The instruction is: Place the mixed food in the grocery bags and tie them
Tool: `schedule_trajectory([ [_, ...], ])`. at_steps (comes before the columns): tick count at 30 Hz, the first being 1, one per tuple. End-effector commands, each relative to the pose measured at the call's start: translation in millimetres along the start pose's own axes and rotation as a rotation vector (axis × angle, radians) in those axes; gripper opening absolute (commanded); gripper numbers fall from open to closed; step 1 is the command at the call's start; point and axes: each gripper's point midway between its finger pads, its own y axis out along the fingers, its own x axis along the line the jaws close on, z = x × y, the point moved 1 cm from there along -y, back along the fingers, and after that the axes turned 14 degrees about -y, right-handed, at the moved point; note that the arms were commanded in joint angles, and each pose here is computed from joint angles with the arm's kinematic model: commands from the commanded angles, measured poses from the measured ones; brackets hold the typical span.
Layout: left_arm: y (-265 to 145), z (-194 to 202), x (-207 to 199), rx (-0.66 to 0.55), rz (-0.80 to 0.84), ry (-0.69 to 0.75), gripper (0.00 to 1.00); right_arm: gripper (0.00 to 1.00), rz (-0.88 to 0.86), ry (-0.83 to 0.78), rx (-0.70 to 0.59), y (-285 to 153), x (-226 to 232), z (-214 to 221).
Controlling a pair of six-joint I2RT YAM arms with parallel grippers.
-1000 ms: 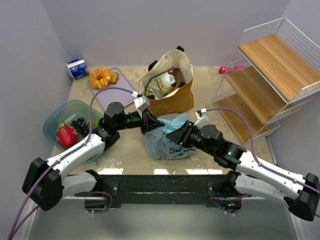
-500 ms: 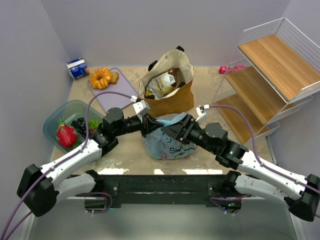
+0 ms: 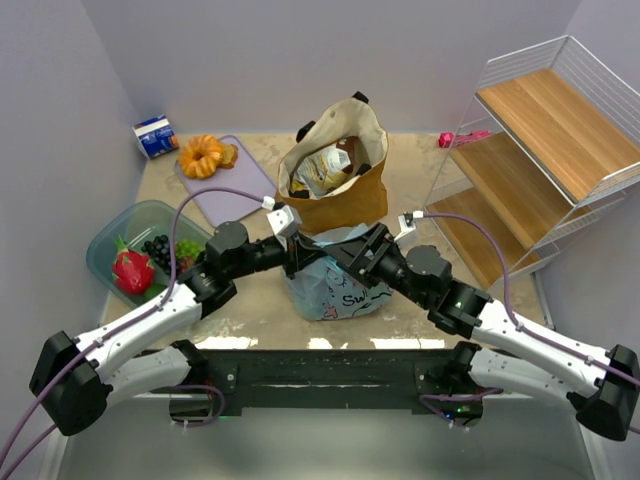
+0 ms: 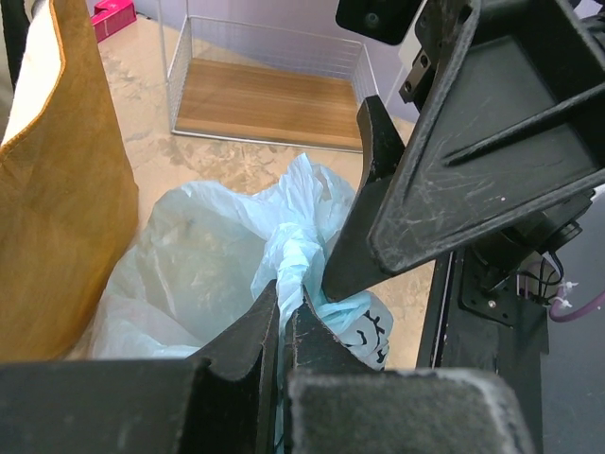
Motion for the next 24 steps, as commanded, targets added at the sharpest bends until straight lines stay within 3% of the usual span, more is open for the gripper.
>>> schedule_trajectory([
  [1, 0, -9, -6, -0.046, 0.01, 0.047, 0.0, 0.82, 0.012, 0.04, -0.05, 5, -2, -7],
  [24, 6, 13, -33, -0.033, 0.03, 0.06, 0.0, 0.84, 0.095, 0.061, -0.055, 38, -36, 10],
])
